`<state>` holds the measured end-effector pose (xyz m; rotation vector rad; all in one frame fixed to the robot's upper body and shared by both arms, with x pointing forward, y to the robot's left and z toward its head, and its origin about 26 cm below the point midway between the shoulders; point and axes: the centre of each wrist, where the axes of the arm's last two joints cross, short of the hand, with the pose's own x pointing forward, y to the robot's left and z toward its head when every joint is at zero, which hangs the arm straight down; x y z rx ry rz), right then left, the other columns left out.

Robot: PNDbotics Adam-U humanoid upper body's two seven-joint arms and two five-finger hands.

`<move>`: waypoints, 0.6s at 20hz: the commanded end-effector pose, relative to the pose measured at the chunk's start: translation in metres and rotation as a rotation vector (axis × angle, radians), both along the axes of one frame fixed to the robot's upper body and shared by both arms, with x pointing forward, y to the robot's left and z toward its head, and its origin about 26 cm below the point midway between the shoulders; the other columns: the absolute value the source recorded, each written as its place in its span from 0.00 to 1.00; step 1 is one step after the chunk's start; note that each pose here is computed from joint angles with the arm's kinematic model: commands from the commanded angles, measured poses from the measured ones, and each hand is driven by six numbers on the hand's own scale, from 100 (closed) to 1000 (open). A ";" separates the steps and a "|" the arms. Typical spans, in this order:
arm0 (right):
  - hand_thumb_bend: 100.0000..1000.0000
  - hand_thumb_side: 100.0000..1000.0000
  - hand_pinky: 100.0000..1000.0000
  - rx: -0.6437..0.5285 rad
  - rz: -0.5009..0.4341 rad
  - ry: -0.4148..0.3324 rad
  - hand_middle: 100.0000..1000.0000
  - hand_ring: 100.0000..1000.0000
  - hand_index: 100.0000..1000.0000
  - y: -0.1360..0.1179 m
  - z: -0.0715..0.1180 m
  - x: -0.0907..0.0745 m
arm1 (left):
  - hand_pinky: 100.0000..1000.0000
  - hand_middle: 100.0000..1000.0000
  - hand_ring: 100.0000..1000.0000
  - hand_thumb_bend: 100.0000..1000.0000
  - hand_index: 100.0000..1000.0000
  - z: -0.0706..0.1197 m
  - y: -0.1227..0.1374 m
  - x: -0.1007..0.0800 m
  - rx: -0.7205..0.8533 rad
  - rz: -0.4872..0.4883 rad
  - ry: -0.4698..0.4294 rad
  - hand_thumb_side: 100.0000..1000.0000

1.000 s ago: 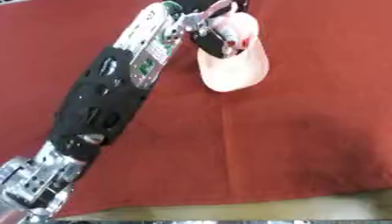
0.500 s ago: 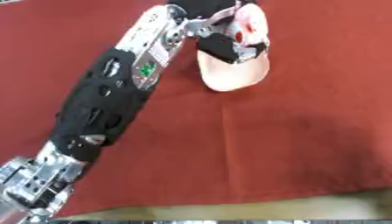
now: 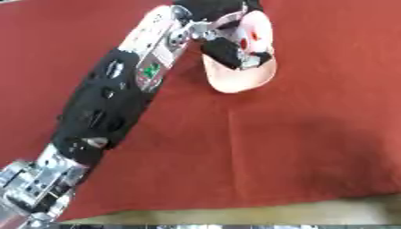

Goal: Pick up objects on the table and place them in the box.

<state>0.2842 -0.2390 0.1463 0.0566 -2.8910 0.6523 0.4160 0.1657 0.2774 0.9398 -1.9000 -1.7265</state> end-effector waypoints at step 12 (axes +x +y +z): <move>0.05 0.73 0.25 -0.017 0.000 -0.013 0.82 0.47 0.88 -0.002 0.003 -0.002 | 0.86 0.97 0.94 0.95 1.00 0.026 0.013 -0.008 0.379 0.266 -0.065 0.83</move>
